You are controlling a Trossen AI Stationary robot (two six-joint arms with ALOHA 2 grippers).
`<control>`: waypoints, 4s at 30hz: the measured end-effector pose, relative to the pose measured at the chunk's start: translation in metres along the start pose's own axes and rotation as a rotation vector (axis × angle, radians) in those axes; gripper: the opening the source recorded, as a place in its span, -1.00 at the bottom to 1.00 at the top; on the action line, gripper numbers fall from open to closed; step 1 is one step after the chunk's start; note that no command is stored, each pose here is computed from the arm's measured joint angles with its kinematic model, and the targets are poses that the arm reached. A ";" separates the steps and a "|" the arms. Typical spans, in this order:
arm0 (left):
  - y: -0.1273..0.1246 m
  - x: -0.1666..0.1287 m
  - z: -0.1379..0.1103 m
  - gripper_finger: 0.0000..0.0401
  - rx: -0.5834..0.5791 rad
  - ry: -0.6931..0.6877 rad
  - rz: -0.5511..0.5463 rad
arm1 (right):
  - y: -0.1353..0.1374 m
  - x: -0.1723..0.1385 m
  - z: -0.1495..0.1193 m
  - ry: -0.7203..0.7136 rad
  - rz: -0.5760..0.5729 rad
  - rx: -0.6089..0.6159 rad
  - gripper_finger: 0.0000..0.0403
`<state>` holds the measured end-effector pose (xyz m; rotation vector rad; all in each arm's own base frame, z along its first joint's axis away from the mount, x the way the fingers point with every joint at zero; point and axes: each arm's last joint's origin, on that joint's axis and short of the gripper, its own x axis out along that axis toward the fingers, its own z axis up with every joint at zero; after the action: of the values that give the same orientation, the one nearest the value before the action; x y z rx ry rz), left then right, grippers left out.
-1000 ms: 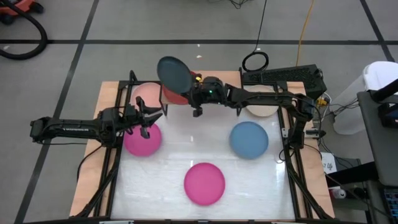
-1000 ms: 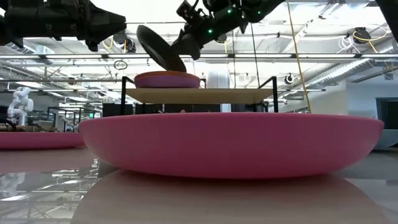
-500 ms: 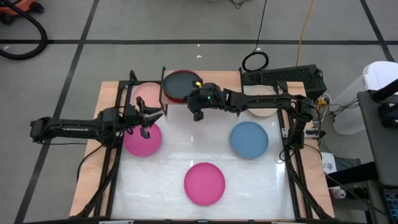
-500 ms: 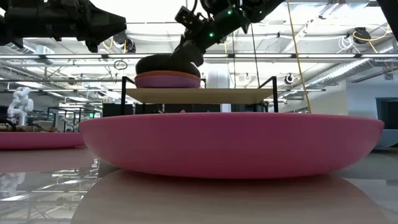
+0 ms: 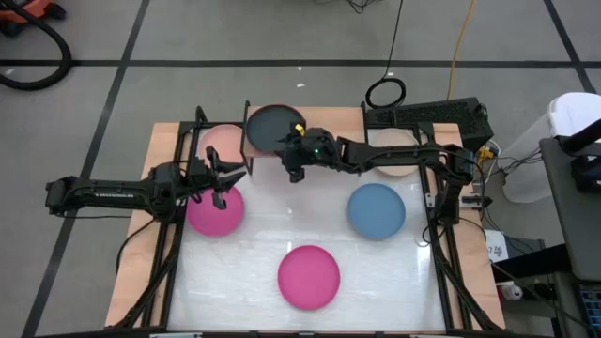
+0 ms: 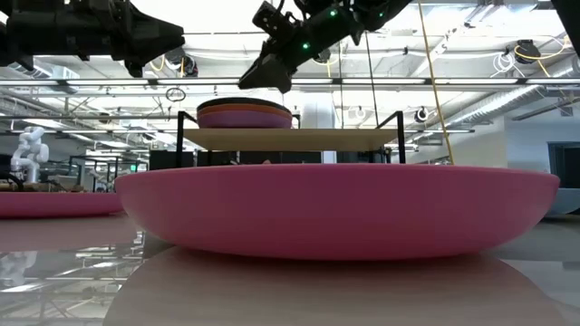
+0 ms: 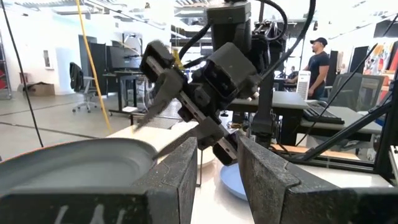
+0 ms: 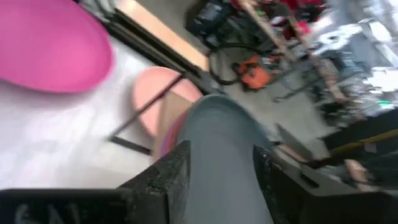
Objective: Place and stack plates onto a shelf
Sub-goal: Stack the black plate on top of the orange plate on the shelf, then stack the bottom pink plate on top of the black plate on the shelf
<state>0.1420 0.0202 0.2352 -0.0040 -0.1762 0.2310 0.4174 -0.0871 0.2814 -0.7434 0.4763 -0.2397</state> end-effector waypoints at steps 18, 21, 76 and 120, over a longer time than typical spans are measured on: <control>-0.065 0.019 -0.010 -0.40 0.502 0.260 -0.342 | 0.003 -0.150 0.112 -0.229 -0.207 -0.007 -0.23; -0.092 0.030 -0.016 -0.40 0.641 0.302 -0.458 | 0.002 -0.175 0.122 -0.294 -0.188 0.042 -0.23; -0.211 0.111 -0.077 -0.95 1.193 0.800 -0.863 | 0.026 -0.199 0.115 -0.327 -0.107 0.035 -0.23; 0.066 0.172 0.073 -0.81 0.831 1.417 -0.191 | 0.040 -0.218 0.124 -0.333 -0.259 0.068 -0.23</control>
<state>0.2790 0.1227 0.3358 0.6578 1.3329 0.0553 0.2908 0.0959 0.4041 -0.7607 0.0546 -0.3645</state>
